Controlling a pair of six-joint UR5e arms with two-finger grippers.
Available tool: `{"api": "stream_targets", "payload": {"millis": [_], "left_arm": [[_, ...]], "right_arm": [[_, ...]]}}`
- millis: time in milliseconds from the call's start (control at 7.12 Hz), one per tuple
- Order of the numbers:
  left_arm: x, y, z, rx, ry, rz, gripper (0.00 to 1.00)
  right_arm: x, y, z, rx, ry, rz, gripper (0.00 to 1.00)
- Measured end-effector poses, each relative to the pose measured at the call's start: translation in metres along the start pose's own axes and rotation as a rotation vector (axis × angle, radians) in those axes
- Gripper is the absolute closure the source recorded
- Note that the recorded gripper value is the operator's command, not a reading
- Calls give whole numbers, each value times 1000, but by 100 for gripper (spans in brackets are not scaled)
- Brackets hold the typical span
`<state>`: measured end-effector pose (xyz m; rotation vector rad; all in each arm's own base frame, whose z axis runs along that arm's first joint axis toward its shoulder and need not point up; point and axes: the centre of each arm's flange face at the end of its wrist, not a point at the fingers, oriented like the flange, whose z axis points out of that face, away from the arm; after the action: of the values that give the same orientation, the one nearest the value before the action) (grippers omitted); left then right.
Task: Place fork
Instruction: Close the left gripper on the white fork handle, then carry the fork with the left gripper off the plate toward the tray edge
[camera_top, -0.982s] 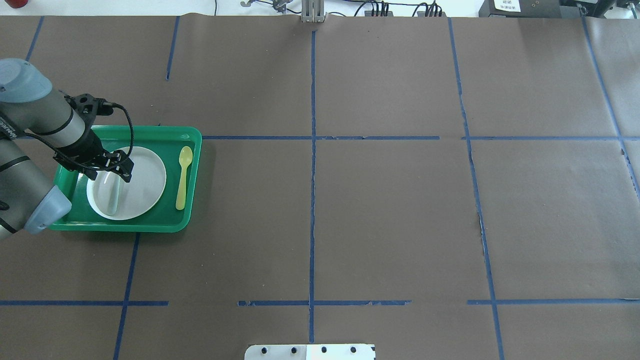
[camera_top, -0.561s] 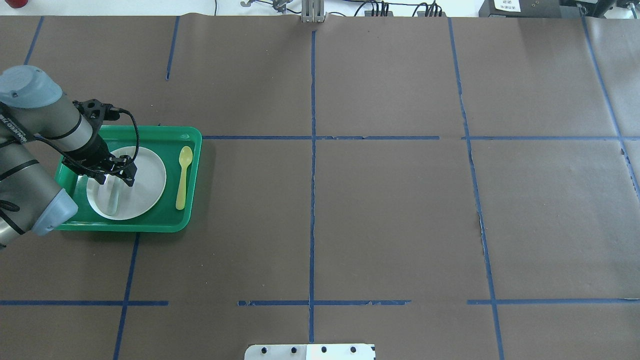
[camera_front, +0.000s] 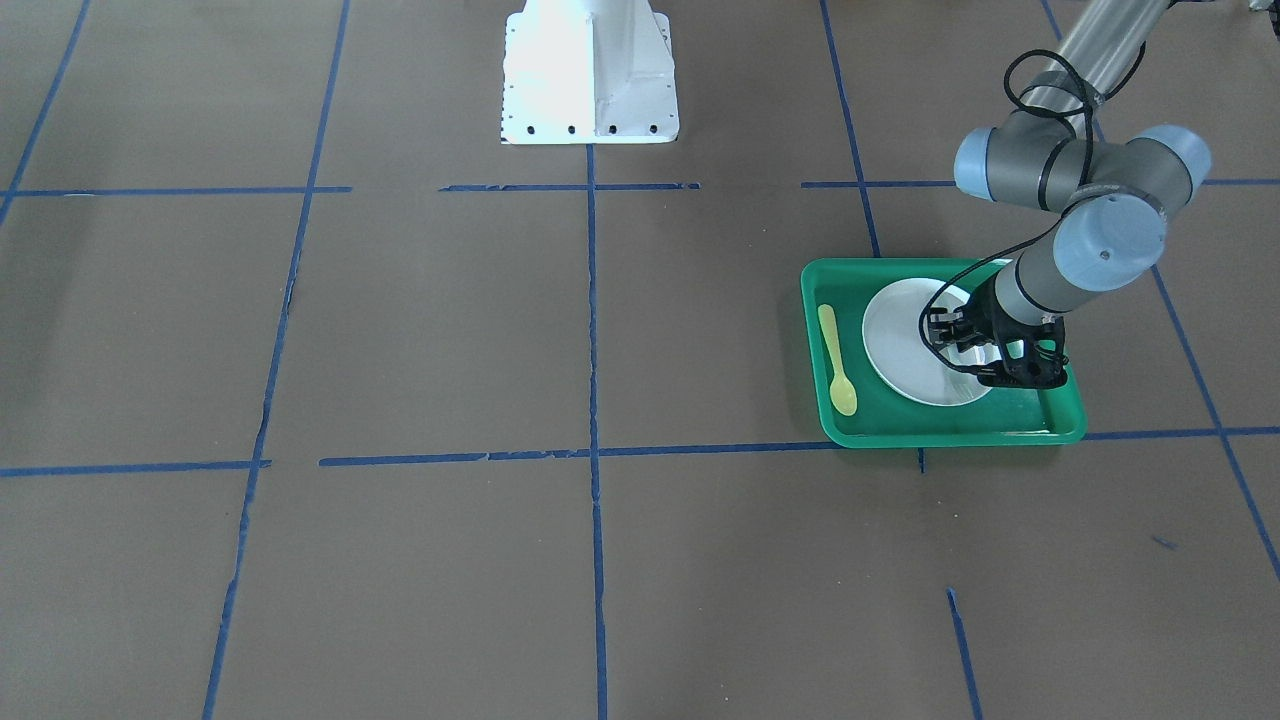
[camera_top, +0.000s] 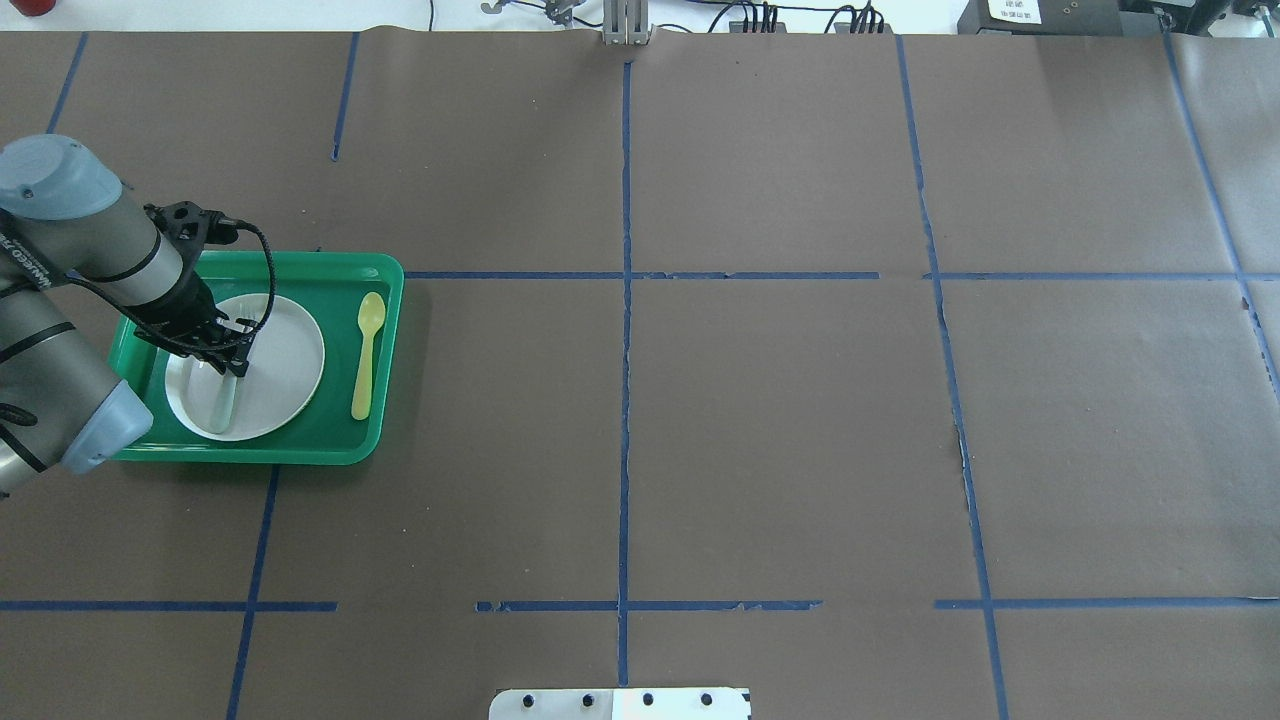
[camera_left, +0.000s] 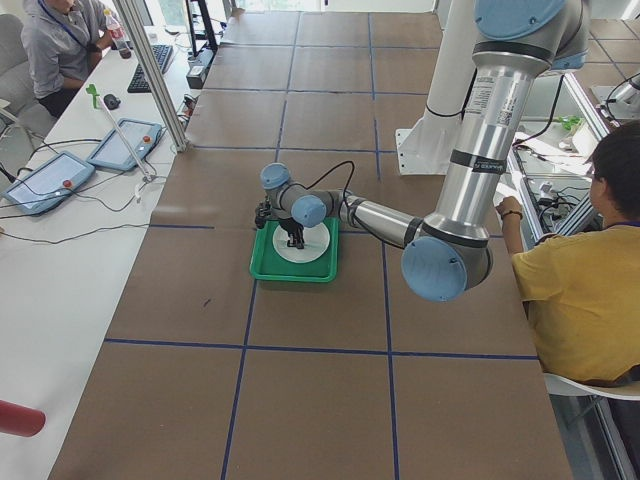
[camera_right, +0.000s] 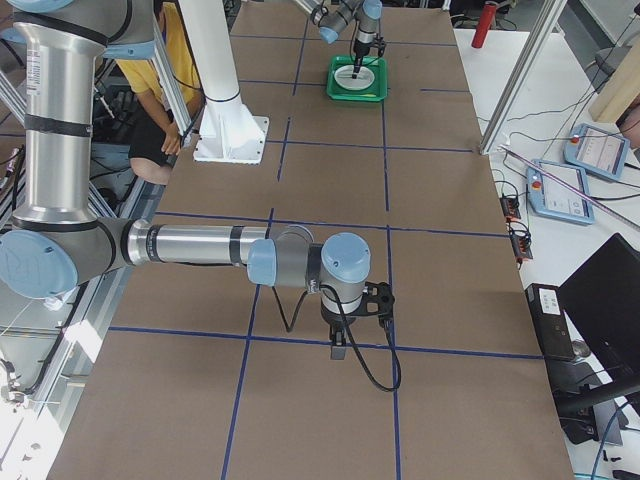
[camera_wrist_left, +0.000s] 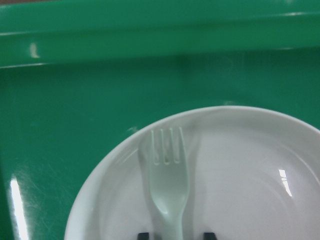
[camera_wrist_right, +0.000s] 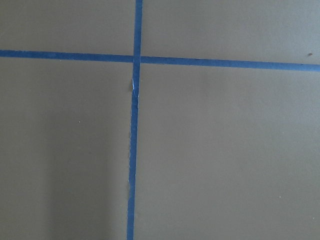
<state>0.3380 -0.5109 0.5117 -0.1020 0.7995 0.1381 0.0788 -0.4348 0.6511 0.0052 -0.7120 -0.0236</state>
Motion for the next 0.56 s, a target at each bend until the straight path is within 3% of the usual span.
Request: {"api": "stream_targets", "payload": {"millis": [281,561], "left_arm": [[4,-2,-26,37,23,5,100],[-25,-7,-83,119,34,-13,100]], "right_arm": [[0,0,0,0,0,0,0],[0,0,0,0,0,1,0]]}}
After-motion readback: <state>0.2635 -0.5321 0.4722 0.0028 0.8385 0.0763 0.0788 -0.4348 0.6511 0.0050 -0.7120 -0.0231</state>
